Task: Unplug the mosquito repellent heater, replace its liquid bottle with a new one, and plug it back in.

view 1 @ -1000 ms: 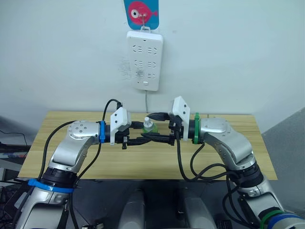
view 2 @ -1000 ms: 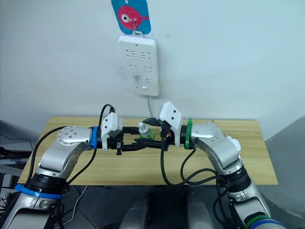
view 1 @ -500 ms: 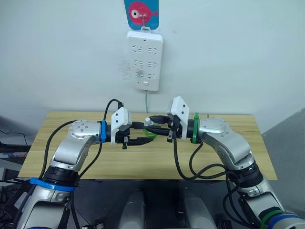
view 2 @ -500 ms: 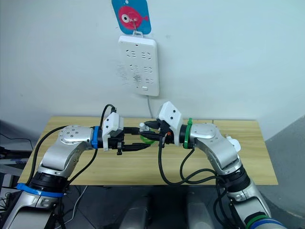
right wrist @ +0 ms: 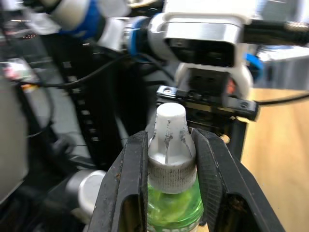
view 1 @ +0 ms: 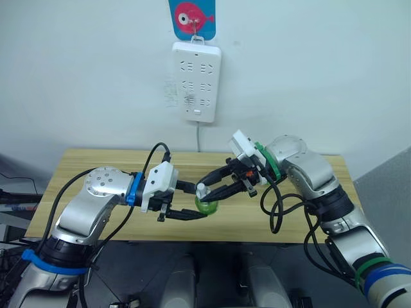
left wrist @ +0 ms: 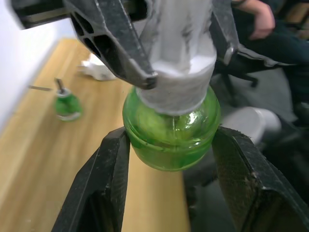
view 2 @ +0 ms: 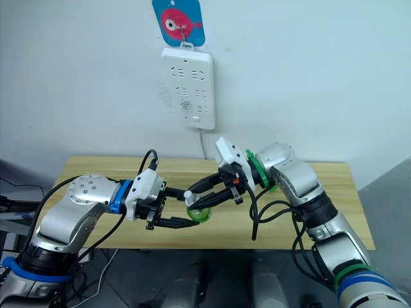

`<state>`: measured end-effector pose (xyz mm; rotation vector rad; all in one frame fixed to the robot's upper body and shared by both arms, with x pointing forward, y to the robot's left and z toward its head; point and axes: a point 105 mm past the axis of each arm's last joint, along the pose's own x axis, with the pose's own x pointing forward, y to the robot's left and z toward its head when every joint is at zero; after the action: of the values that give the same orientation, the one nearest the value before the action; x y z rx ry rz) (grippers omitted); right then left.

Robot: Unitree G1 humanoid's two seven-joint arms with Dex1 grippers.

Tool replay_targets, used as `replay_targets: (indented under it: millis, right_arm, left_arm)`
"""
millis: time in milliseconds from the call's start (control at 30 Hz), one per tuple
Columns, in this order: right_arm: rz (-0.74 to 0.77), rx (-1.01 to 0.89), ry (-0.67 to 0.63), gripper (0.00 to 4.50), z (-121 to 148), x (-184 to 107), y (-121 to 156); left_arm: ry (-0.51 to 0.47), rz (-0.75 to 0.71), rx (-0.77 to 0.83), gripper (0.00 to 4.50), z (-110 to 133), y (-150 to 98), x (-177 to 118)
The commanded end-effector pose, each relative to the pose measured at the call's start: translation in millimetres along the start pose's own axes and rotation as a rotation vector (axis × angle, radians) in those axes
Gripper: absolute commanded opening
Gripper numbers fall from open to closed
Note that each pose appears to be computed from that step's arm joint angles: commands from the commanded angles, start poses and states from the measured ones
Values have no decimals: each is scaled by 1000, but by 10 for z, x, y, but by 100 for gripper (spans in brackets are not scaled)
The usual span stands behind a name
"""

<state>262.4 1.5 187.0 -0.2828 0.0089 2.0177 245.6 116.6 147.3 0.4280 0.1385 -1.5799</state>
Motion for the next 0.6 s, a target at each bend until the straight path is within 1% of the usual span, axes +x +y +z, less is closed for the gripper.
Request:
replay_targets:
  millis: [33,67,100,167,300,367,533,600]
  right_arm:
    - [44,-78,-24,98,171,42,24]
    - [38,-70,-24,98,170,32,24]
    - [36,-58,-21,172,162,18,30]
    - [30,-47,-5,229,132,-25,48]
    - [-42,-39,38,376,53,-181,58]
    - [-119,-43,56,447,27,-279,28]
    - [-274,-67,79,447,28,-396,-41]
    - [-412,-83,45,447,99,-405,-122]
  left_arm:
    - [8,-24,21,221,24,-78,16]
    - [9,-12,16,221,15,-75,11]
    - [10,-3,13,221,11,-71,8]
    - [11,15,8,221,1,-55,-9]
    - [22,76,-6,221,-61,56,-96]
    - [21,92,-13,221,-82,86,-117]
    - [15,128,-24,221,-116,151,-149]
    - [9,166,-19,221,-119,243,-160]
